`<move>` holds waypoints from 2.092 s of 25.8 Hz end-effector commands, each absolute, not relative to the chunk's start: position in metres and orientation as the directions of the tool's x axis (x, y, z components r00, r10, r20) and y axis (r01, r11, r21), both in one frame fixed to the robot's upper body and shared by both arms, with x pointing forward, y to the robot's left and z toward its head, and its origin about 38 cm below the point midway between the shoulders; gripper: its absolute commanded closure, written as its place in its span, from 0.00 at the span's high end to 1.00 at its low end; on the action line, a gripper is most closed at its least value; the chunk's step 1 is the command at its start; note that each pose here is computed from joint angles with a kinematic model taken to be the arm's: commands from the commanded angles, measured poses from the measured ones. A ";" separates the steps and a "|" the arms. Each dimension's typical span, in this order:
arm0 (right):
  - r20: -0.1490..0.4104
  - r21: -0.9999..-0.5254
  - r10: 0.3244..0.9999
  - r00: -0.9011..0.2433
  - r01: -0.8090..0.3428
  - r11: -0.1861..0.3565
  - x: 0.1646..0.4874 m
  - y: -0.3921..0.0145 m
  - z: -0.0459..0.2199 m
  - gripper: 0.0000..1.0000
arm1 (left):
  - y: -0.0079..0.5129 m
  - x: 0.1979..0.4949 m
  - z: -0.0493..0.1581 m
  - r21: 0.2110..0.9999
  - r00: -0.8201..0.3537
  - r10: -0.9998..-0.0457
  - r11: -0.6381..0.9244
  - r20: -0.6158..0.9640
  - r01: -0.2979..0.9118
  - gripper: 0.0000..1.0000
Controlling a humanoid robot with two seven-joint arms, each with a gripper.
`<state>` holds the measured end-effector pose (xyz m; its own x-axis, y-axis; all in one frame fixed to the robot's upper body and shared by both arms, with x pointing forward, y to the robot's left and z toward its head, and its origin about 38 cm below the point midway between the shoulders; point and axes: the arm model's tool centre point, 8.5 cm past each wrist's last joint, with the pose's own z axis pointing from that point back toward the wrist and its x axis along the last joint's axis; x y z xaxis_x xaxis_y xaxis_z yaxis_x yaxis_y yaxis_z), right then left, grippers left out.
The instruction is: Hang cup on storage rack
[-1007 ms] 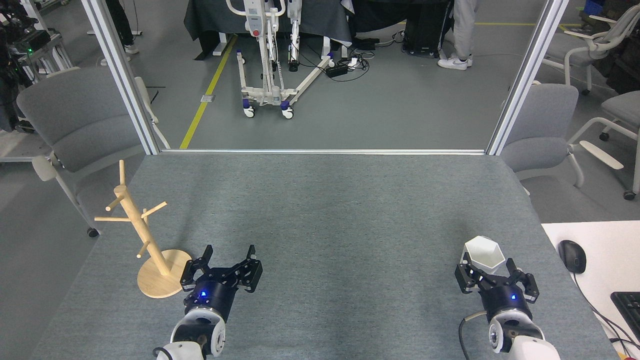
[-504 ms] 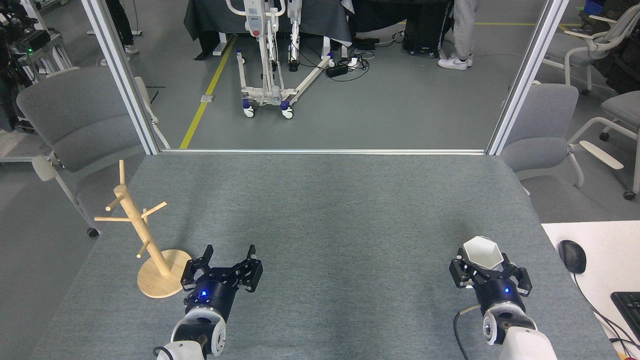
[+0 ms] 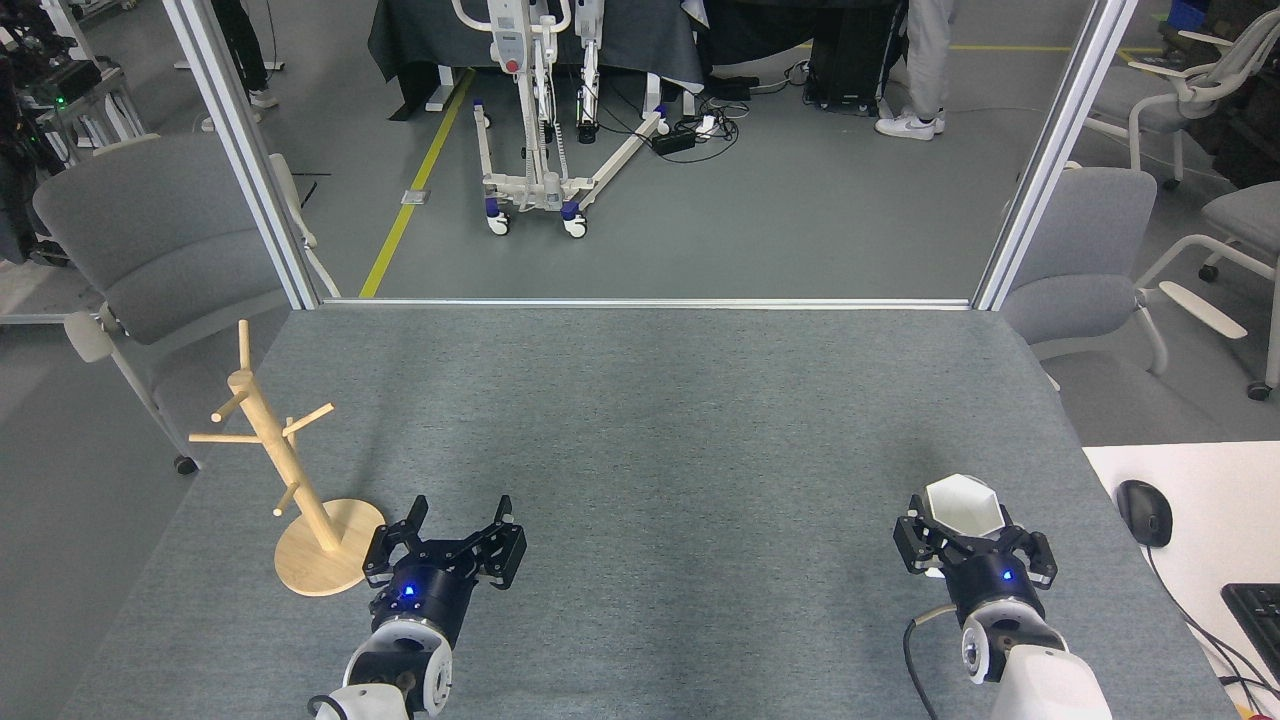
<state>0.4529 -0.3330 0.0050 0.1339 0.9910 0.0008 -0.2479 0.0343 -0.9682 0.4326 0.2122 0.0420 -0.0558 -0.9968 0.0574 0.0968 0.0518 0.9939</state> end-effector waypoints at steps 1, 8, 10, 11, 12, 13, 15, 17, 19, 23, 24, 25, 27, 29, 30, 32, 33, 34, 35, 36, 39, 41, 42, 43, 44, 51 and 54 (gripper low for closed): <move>-0.004 -0.966 0.991 0.137 -0.255 0.031 0.458 -0.338 0.007 1.00 | 0.213 0.432 0.041 0.994 -0.054 -0.997 0.051 0.057 0.099 0.99; 0.001 -0.964 0.990 0.143 -0.263 0.039 0.467 -0.339 0.009 1.00 | 0.213 0.432 0.042 0.994 -0.054 -0.997 0.053 0.058 0.096 0.99; 0.001 -0.964 0.990 0.143 -0.263 0.039 0.467 -0.339 0.009 1.00 | 0.213 0.432 0.042 0.994 -0.054 -0.997 0.053 0.058 0.098 0.99; 0.001 -0.964 0.990 0.143 -0.263 0.039 0.467 -0.339 0.009 1.00 | 0.213 0.432 0.042 0.994 -0.054 -0.997 0.053 0.058 0.098 0.99; 0.001 -0.964 0.989 0.145 -0.263 0.039 0.467 -0.339 0.009 1.00 | 0.213 0.432 0.042 0.994 -0.054 -0.997 0.053 0.058 0.098 0.99; 0.002 -0.964 0.989 0.145 -0.263 0.040 0.467 -0.338 0.009 1.00 | 0.213 0.432 0.042 0.994 -0.054 -0.997 0.053 0.058 0.098 0.99; 0.003 -0.964 0.989 0.145 -0.263 0.041 0.467 -0.337 0.009 1.00 | 0.212 0.432 0.042 0.994 -0.051 -0.997 0.054 0.060 0.096 0.99; 0.004 -0.964 0.990 0.144 -0.263 0.043 0.467 -0.337 0.009 1.00 | 0.212 0.432 0.041 0.994 -0.046 -0.997 0.056 0.060 0.098 0.99; 0.006 -0.964 0.990 0.143 -0.263 0.044 0.467 -0.336 0.008 1.00 | 0.212 0.433 0.042 0.994 -0.046 -0.997 0.056 0.060 0.096 0.99; 0.005 -0.963 0.990 0.140 -0.265 0.043 0.467 -0.335 0.008 1.00 | 0.212 0.433 0.042 0.994 -0.047 -0.997 0.057 0.062 0.095 0.99; 0.005 -0.964 0.990 0.140 -0.264 0.042 0.467 -0.335 0.008 1.00 | 0.212 0.433 0.042 0.994 -0.046 -0.997 0.057 0.062 0.095 0.99; 0.008 -0.963 0.990 0.140 -0.265 0.045 0.467 -0.335 0.008 1.00 | 0.212 0.433 0.042 0.994 -0.046 -0.997 0.057 0.062 0.093 0.99; 0.015 -0.963 0.990 0.138 -0.264 0.052 0.467 -0.332 0.007 1.00 | 0.212 0.433 0.043 0.995 -0.047 -0.997 0.058 0.062 0.085 0.99; 0.020 -0.959 0.990 0.138 -0.276 0.058 0.466 -0.330 0.003 1.00 | 0.213 0.433 0.044 0.995 -0.047 -0.997 0.056 0.060 0.082 0.99; 0.022 -0.959 0.990 0.138 -0.277 0.060 0.467 -0.330 0.003 1.00 | 0.213 0.433 0.044 0.995 -0.047 -0.997 0.056 0.060 0.082 0.99; 0.022 -0.959 0.990 0.138 -0.277 0.060 0.467 -0.330 0.003 1.00 | 0.213 0.432 0.043 0.995 -0.047 -0.997 0.056 0.060 0.084 0.99; 0.022 -0.959 0.990 0.138 -0.277 0.060 0.467 -0.330 0.003 1.00 | 0.213 0.432 0.043 0.995 -0.047 -0.997 0.056 0.060 0.084 0.99; 0.022 -0.959 0.990 0.140 -0.277 0.060 0.467 -0.330 0.003 1.00 | 0.213 0.432 0.042 0.995 -0.046 -0.997 0.056 0.061 0.085 0.99; 0.020 -0.959 0.990 0.141 -0.279 0.059 0.467 -0.330 0.003 1.00 | 0.214 0.432 0.042 0.995 -0.046 -0.997 0.055 0.059 0.085 0.99; 0.020 -0.959 0.990 0.139 -0.279 0.058 0.467 -0.330 0.003 1.00 | 0.214 0.432 0.043 0.995 -0.046 -0.997 0.055 0.059 0.084 0.99; 0.020 -0.961 0.991 0.133 -0.270 0.056 0.470 -0.331 0.008 0.98 | 0.214 0.432 0.043 0.995 -0.046 -0.997 0.055 0.059 0.082 0.99; 0.023 -0.962 0.991 0.131 -0.267 0.058 0.472 -0.329 0.009 0.90 | 0.214 0.432 0.044 0.995 -0.046 -0.997 0.053 0.057 0.081 0.99; 0.025 -0.962 0.991 0.130 -0.267 0.059 0.472 -0.329 0.009 0.84 | 0.214 0.432 0.044 0.995 -0.046 -0.997 0.053 0.057 0.079 0.99; 0.026 -0.962 0.991 0.130 -0.267 0.061 0.472 -0.328 0.009 0.76 | 0.214 0.432 0.045 0.996 -0.048 -0.997 0.053 0.057 0.078 0.99; 0.026 -0.962 0.992 0.126 -0.267 0.059 0.472 -0.328 0.009 0.66 | 0.214 0.432 0.045 0.996 -0.048 -0.997 0.053 0.057 0.078 0.99; 0.043 -0.961 0.996 0.081 -0.268 0.063 0.472 -0.323 0.009 0.16 | 0.216 0.433 0.056 0.998 -0.048 -0.998 0.048 0.050 0.044 0.99; 0.045 -0.962 0.996 0.081 -0.264 0.065 0.473 -0.324 0.010 0.12 | 0.218 0.433 0.063 0.999 -0.047 -0.998 0.046 0.047 0.022 0.99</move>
